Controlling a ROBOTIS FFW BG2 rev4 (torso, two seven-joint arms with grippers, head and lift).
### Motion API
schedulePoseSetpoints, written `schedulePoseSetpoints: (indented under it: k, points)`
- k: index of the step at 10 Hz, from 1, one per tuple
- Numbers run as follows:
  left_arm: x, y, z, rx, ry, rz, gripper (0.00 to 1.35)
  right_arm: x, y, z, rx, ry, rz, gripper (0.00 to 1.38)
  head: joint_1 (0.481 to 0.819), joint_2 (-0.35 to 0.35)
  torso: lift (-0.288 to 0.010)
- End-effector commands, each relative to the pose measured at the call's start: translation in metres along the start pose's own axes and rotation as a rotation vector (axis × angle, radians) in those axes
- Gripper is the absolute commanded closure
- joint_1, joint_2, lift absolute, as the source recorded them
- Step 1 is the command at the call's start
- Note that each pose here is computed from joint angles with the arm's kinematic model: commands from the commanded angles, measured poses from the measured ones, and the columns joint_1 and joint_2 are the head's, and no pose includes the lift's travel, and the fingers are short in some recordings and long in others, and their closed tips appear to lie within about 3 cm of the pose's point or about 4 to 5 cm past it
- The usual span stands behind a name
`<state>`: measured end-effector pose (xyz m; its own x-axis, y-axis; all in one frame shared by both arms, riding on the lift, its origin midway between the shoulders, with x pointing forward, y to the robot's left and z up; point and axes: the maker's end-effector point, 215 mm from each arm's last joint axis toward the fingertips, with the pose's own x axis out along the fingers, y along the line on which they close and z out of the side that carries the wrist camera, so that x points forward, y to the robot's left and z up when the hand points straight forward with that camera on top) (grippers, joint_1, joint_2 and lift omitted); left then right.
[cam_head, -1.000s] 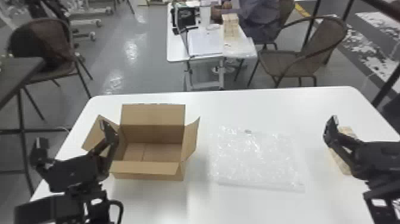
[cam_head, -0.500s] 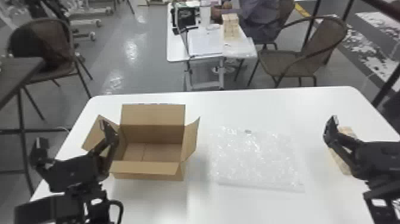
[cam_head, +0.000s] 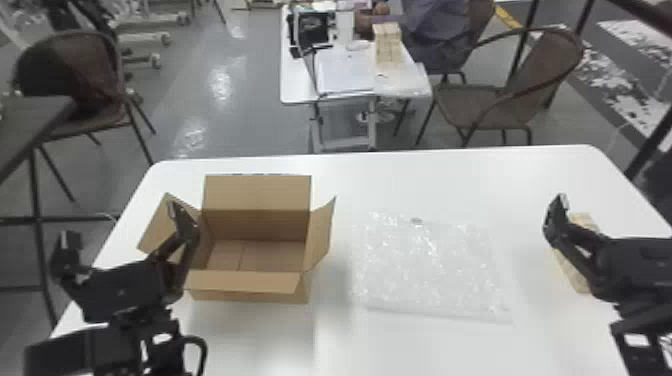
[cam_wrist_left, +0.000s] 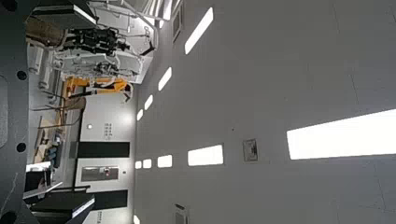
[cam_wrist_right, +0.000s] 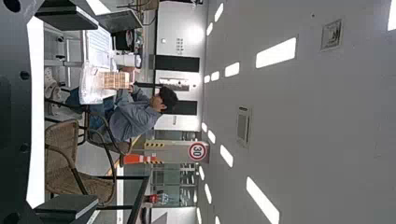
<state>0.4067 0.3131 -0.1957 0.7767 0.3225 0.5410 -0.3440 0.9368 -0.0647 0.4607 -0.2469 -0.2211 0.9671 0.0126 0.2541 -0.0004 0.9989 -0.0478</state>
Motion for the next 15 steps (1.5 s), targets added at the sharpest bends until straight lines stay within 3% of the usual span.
schedulePoseSetpoints:
  k: [1, 15]
  points:
    - [0.0000, 0.0000, 0.0000, 0.000, 0.000, 0.000, 0.00, 0.0000, 0.0000, 0.0000, 0.000, 0.000, 0.000, 0.00, 0.678, 0.086, -0.100]
    - [0.0000, 0.0000, 0.0000, 0.000, 0.000, 0.000, 0.00, 0.0000, 0.0000, 0.0000, 0.000, 0.000, 0.000, 0.00, 0.678, 0.086, -0.100]
